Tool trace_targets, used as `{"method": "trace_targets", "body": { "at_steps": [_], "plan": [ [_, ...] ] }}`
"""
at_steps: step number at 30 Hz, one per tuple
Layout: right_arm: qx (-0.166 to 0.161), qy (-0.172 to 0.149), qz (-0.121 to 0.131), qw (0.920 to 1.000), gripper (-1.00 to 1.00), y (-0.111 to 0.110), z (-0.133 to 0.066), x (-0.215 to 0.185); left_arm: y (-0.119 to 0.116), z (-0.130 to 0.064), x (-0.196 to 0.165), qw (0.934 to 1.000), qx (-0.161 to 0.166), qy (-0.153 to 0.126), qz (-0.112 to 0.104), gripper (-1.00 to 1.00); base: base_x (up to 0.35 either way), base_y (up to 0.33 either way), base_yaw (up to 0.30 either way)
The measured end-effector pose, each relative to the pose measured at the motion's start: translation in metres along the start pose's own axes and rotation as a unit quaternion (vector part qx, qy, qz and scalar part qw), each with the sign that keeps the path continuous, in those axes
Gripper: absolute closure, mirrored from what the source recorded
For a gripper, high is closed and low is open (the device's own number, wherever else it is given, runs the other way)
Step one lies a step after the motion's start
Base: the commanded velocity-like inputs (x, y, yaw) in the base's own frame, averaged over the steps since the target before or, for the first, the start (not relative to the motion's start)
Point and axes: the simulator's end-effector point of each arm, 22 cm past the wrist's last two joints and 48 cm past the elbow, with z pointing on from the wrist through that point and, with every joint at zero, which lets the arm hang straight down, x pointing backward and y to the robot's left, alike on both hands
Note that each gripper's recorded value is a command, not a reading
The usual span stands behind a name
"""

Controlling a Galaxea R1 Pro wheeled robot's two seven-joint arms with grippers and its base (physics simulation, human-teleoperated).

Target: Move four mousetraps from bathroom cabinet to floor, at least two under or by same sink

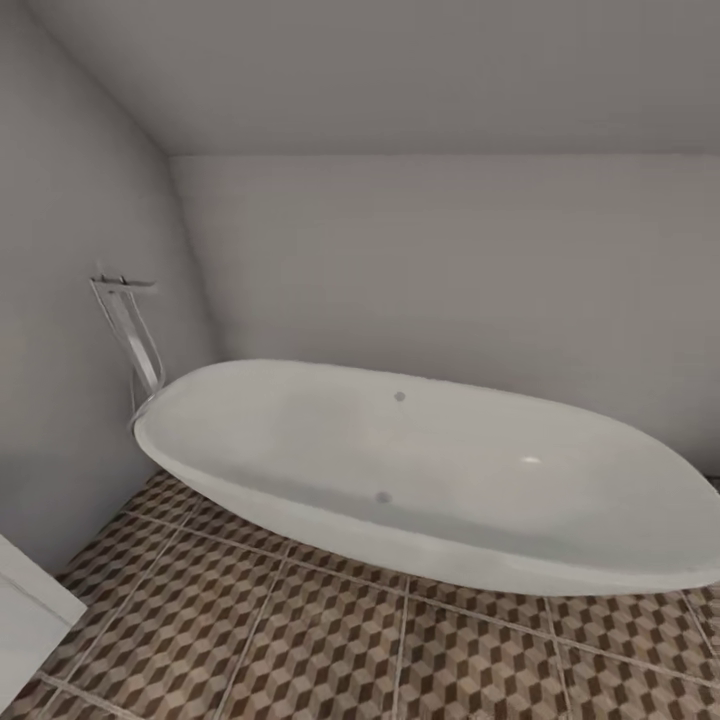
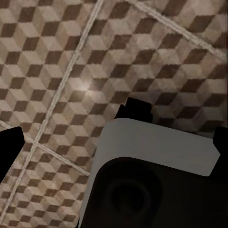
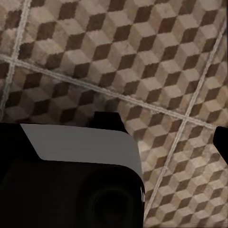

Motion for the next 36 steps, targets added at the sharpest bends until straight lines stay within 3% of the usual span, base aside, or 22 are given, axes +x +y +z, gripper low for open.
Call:
{"method": "trace_targets", "body": {
  "at_steps": [36],
  "plan": [
    [0.005,0.001,0.0,1.0,-1.0,-0.0078,0.0013,0.0011,0.0008,0.0001,-0.0006,1.0,0.0,-0.001,0.005,-1.0,0.0,0.0,-0.3]
  ]
}}
